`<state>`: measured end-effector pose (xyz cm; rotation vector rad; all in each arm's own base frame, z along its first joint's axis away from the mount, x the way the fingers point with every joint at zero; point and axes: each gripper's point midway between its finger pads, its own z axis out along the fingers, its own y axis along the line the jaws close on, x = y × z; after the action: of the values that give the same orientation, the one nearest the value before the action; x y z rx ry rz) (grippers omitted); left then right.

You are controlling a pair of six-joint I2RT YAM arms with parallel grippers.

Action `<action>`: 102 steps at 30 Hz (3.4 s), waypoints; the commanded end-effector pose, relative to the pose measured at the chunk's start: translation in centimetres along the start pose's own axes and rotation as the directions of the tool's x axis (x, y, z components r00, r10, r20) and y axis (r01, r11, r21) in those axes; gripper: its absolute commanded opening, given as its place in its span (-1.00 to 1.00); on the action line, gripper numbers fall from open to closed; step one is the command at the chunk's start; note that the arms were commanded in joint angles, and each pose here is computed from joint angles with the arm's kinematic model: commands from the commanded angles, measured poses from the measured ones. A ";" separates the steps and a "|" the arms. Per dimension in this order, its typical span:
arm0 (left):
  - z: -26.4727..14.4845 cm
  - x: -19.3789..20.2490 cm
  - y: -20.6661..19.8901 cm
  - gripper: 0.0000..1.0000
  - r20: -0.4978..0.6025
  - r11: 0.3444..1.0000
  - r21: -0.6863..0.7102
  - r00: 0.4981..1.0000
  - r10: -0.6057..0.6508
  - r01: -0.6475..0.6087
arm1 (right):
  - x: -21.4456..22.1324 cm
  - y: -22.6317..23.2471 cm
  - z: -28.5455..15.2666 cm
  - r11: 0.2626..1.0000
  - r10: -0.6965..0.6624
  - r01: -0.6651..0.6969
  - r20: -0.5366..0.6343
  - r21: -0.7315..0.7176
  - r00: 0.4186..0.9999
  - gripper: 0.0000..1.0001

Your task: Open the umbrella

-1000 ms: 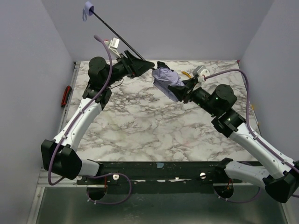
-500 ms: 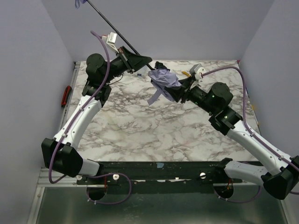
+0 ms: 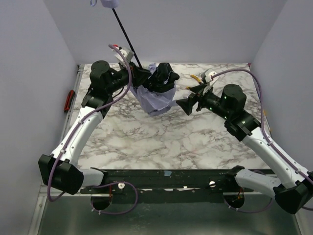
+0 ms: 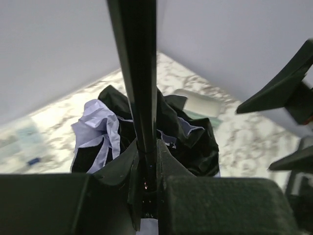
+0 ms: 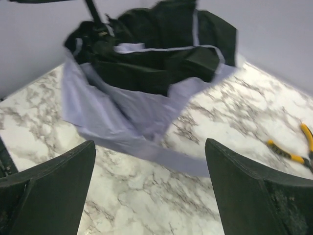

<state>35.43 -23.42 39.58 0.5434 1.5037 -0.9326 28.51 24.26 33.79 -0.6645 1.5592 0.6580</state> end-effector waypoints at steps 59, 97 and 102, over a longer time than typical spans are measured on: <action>3.7 3.4 -2.4 -1.00 -0.136 0.976 0.020 0.966 0.218 -0.217 | 3.4 -5.3 -3.8 0.989 0.141 -0.132 -0.191 0.063 0.971 0.91; 3.0 0.7 -16.9 -1.00 -0.066 0.876 0.479 0.994 0.090 -0.048 | -1.2 2.6 -0.6 0.918 0.019 0.001 0.047 -0.397 0.999 0.07; 3.1 0.0 -17.1 -1.00 -0.052 0.875 0.482 0.995 0.089 -0.053 | -0.1 3.6 -0.6 0.900 0.015 -0.005 0.018 -0.436 1.000 0.03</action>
<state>24.72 -35.74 38.76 0.9971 1.4630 -1.2389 25.84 25.80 34.67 -0.9348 1.4168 1.0367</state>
